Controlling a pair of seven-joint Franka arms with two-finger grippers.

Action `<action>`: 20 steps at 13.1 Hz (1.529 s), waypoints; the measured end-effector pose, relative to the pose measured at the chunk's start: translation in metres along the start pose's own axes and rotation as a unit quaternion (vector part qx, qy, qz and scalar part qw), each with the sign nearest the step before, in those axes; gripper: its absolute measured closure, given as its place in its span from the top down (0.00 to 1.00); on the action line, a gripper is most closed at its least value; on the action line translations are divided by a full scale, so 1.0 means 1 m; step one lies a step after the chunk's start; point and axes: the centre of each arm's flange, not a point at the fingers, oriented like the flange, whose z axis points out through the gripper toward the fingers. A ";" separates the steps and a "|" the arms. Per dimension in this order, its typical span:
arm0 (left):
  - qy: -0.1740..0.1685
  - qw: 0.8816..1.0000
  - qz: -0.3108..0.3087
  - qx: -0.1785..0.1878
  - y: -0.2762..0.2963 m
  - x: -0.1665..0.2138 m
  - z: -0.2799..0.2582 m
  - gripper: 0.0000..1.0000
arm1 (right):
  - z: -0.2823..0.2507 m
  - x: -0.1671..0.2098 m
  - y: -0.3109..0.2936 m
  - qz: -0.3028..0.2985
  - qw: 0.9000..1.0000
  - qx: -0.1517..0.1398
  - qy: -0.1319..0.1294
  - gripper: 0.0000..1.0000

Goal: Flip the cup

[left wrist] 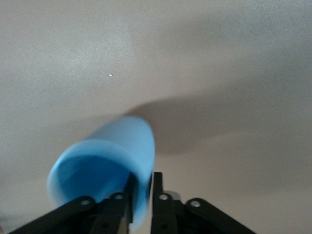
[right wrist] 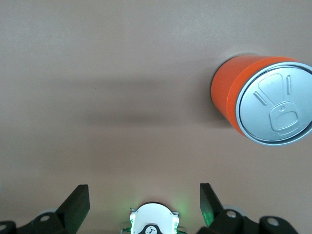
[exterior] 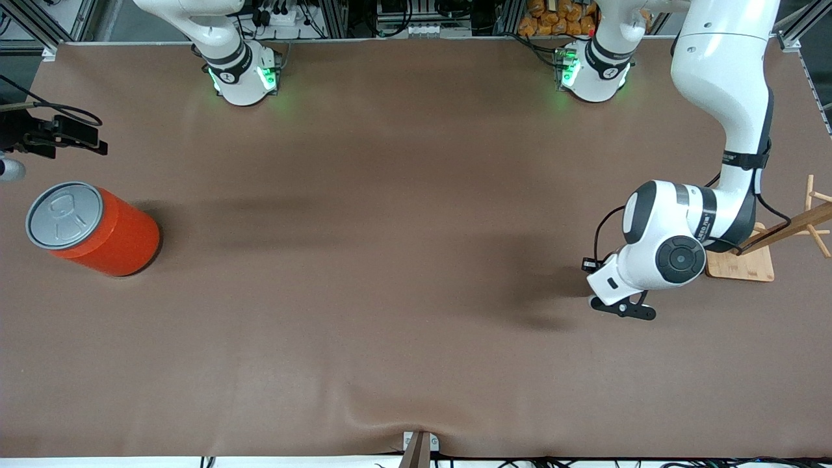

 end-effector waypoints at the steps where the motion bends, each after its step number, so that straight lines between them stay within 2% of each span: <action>1: 0.007 1.000 0.000 0.000 -0.001 0.001 -0.007 0.36 | 0.000 0.000 0.000 0.000 1.000 0.000 0.000 1.00; 3: 0.037 0.999 -0.002 0.002 -0.003 0.001 -0.043 0.56 | 0.001 0.001 -0.001 -0.001 1.000 0.000 -0.001 1.00; 7: 0.098 0.995 -0.010 0.012 -0.014 -0.027 -0.174 0.96 | 0.001 0.002 -0.001 -0.001 1.000 -0.001 0.002 1.00; 8: 0.109 0.994 -0.014 0.013 -0.019 -0.037 -0.202 1.00 | 0.001 0.002 -0.001 -0.001 1.000 -0.001 0.003 1.00; 11: 0.138 0.990 -0.027 0.015 -0.032 -0.079 -0.276 1.00 | 0.000 0.003 -0.003 -0.003 1.000 -0.001 0.005 1.00; 15: 0.129 0.990 -0.048 0.014 -0.049 -0.159 -0.343 1.00 | 0.000 0.003 -0.010 0.021 1.000 -0.002 0.006 1.00; 18: 0.127 0.989 -0.072 -0.015 -0.069 -0.199 -0.350 1.00 | -0.003 0.004 -0.012 0.027 1.000 -0.003 0.012 1.00; 20: 0.120 0.989 -0.080 -0.019 -0.072 -0.218 -0.342 1.00 | -0.008 0.005 -0.020 0.019 1.000 -0.005 0.021 1.00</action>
